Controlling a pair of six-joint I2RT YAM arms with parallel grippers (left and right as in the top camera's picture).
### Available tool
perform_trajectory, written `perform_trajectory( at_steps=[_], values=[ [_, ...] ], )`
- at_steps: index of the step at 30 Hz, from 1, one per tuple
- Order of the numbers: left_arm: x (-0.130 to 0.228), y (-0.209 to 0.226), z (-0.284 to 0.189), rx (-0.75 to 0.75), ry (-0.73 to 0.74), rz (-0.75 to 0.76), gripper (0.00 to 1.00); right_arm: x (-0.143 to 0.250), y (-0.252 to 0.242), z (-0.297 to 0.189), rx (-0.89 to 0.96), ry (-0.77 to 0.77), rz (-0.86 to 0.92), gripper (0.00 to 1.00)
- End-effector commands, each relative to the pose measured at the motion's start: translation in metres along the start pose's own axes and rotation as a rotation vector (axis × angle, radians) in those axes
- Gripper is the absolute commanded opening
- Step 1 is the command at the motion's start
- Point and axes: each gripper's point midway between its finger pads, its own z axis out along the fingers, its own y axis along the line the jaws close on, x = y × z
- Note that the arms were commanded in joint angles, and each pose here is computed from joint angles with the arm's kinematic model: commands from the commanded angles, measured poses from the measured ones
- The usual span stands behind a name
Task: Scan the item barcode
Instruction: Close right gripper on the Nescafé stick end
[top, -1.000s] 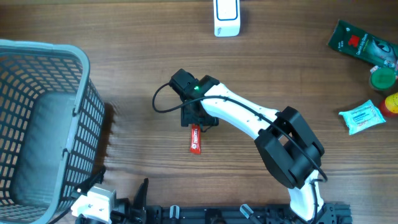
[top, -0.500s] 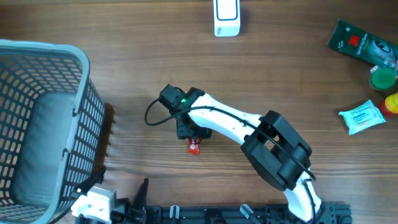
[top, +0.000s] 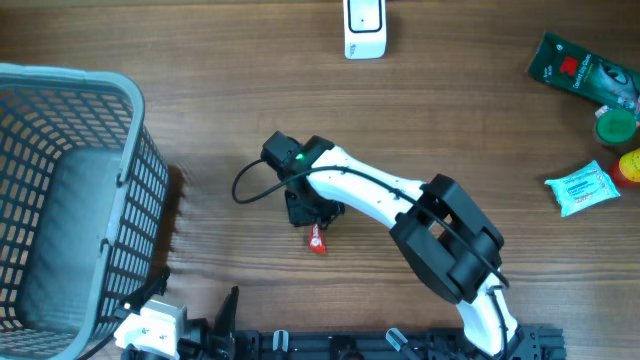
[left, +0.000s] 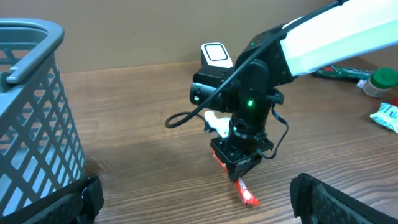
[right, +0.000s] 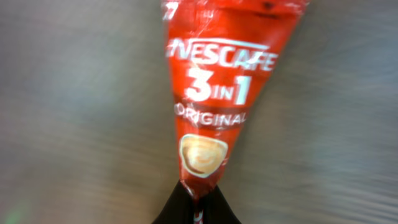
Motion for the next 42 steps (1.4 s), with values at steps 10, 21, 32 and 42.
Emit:
perform_trajectory(
  at_steps=[10,21,32,42],
  values=[
    [0.000,-0.003,-0.001,0.019,-0.007,0.015,1.00,0.036,0.076,-0.120,-1.170,0.009,-0.706,0.05],
    [0.000,-0.003,-0.001,0.019,-0.007,0.015,1.00,0.004,0.005,-0.028,-0.495,0.032,-0.675,0.05],
    [0.000,-0.003,-0.001,0.019,-0.007,0.015,1.00,-0.055,-0.058,-0.021,-0.013,-0.100,-0.334,1.00],
    [0.000,-0.003,-0.001,0.019,-0.007,0.015,1.00,-0.032,-0.060,-0.013,0.319,-0.150,-0.159,0.77]
  ],
)
